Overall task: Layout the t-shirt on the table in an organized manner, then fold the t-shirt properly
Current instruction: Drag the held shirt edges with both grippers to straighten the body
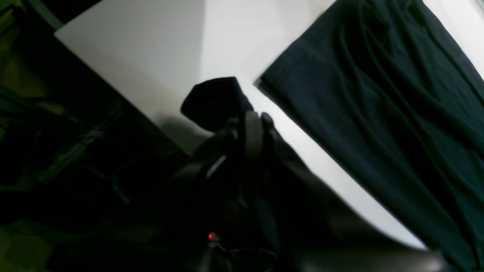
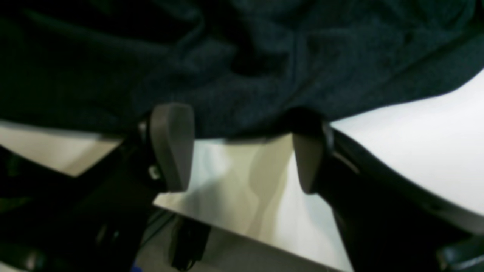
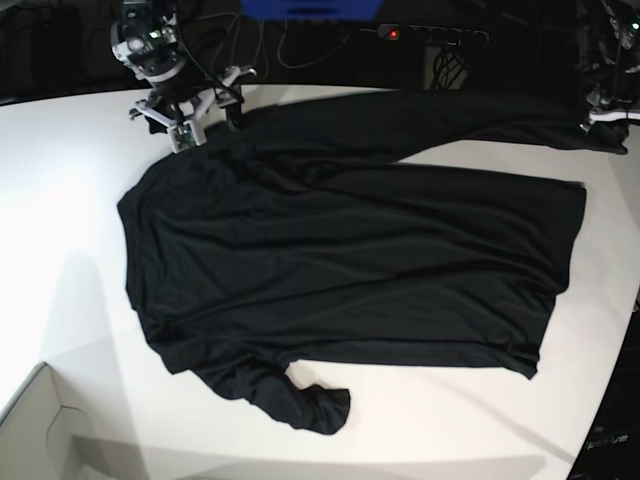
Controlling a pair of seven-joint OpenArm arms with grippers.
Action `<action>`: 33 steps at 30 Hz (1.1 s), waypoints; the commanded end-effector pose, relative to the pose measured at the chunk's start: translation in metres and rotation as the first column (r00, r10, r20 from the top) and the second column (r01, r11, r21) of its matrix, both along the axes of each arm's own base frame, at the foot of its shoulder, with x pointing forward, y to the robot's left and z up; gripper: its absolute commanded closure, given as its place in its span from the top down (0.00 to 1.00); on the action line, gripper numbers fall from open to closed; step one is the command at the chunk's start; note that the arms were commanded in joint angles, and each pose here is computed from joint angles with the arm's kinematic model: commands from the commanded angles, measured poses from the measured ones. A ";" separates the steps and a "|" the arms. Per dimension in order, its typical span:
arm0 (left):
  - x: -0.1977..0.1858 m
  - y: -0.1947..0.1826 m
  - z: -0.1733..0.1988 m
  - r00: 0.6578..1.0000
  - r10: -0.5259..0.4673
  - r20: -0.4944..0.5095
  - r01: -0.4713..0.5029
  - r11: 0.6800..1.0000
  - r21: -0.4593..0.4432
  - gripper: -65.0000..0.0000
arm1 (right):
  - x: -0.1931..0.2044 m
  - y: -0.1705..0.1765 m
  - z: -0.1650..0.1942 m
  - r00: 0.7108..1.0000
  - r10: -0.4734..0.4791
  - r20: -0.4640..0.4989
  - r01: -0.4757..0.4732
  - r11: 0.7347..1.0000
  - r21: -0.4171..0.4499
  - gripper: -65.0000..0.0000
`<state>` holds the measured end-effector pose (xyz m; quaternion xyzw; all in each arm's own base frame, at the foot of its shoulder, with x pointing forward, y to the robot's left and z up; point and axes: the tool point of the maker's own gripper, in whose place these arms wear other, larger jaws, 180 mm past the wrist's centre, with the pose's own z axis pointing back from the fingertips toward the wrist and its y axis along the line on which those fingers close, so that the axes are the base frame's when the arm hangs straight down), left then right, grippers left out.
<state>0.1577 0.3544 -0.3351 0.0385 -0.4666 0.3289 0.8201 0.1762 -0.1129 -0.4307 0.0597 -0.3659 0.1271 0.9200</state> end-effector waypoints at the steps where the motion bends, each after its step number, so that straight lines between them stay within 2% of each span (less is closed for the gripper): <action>1: 0.003 0.004 0.010 1.000 -0.004 0.028 0.003 1.000 0.031 0.00 | -0.001 0.002 0.002 1.000 -0.001 0.001 0.001 1.000 0.008 0.63; 7: 0.003 0.004 0.010 1.000 -0.004 0.028 0.003 1.000 0.031 0.00 | -0.001 0.002 0.002 1.000 -0.001 0.002 0.001 1.000 0.008 0.63; 9: 0.003 0.004 0.010 1.000 -0.004 0.028 0.003 1.000 0.031 0.00 | -0.001 0.002 0.000 1.000 -0.001 -0.002 0.002 1.000 0.009 0.59; 14: -0.001 0.006 0.002 1.000 0.008 0.011 -0.008 1.000 0.017 0.00 | -0.010 0.003 -0.017 0.999 0.001 -0.054 0.000 1.000 0.019 0.36; 21: -0.004 0.009 -0.003 1.000 0.018 -0.002 -0.018 1.000 0.010 0.00 | -0.011 0.000 -0.016 0.999 -0.003 -0.052 0.004 1.000 0.015 0.01; 28: -0.003 0.009 -0.001 1.000 0.018 0.006 -0.018 1.000 0.011 0.00 | -0.010 -0.001 -0.006 1.000 -0.002 -0.028 0.002 1.000 0.008 0.00; 33: -0.003 0.009 0.000 1.000 0.019 0.009 -0.019 1.000 0.010 0.00 | -0.002 -0.002 0.026 0.999 0.008 0.053 -0.007 1.000 -0.009 0.00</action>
